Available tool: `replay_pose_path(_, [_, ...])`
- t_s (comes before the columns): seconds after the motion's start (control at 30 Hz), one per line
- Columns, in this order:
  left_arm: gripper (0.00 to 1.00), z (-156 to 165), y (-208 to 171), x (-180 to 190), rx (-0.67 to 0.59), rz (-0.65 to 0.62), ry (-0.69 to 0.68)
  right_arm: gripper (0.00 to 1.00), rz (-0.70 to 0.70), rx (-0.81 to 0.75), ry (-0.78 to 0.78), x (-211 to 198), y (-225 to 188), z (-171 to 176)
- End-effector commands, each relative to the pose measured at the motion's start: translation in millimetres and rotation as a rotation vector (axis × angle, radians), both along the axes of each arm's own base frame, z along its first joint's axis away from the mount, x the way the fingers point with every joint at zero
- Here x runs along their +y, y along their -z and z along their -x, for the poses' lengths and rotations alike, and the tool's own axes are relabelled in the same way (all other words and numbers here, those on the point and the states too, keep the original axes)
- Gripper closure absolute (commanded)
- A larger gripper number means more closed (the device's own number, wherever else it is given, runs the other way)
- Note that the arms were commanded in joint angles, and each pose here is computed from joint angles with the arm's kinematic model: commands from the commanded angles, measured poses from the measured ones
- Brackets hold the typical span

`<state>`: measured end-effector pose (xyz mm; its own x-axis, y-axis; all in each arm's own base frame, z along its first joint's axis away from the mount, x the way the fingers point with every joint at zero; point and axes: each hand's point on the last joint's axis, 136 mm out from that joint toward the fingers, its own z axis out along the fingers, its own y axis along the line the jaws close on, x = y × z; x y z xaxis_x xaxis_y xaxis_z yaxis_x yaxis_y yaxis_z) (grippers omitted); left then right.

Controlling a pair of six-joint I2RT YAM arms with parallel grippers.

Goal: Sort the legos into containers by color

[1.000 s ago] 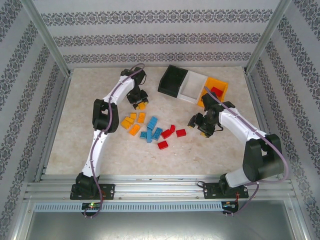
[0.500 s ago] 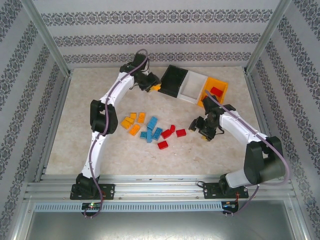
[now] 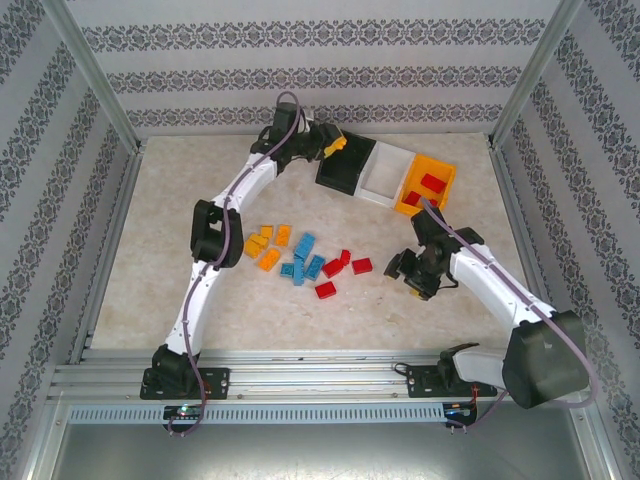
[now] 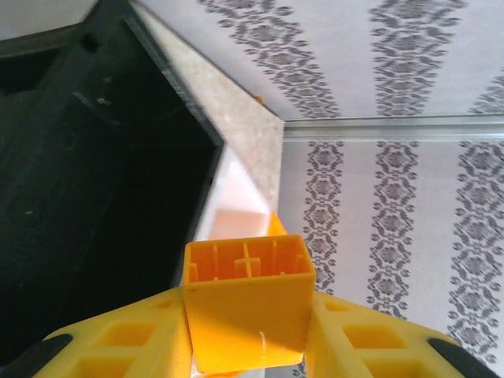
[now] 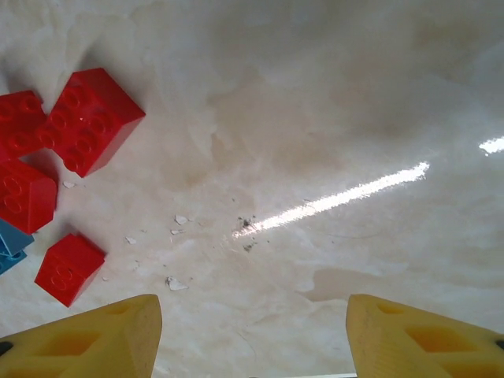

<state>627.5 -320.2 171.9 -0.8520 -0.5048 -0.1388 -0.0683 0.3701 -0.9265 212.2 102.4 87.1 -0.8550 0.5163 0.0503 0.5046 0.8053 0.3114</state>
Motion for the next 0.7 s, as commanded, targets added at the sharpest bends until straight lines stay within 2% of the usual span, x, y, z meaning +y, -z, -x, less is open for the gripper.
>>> replay_pose_path(0.0, [0.62,-7.4,-6.9,-8.2,-0.022,0.052,-0.008,0.36,0.041,0.025,0.023,-7.9,1.6,12.7])
replay_pose_path(0.13, [0.59,-10.1,3.1,-9.5,-0.004,0.061,-0.015,0.35,0.048,0.023,0.023,-9.6,1.4,13.3])
replay_pose_path(0.2, [0.5,-10.0,6.5,-9.1,0.006,0.056,-0.018,0.35,0.05,0.029,0.02,-9.5,2.4,13.8])
replay_pose_path(0.27, [0.46,-9.3,9.7,-8.1,0.014,0.045,-0.02,0.36,0.049,0.034,0.016,-8.7,3.9,13.3])
replay_pose_path(0.57, [0.45,-6.4,-1.3,-6.2,0.0,0.034,-0.013,0.36,0.042,0.034,0.002,-5.4,4.4,7.4])
replay_pose_path(0.67, [0.45,2.9,-8.6,2.4,0.01,-0.033,-0.005,0.35,0.035,0.025,-0.007,-2.5,2.7,3.4])
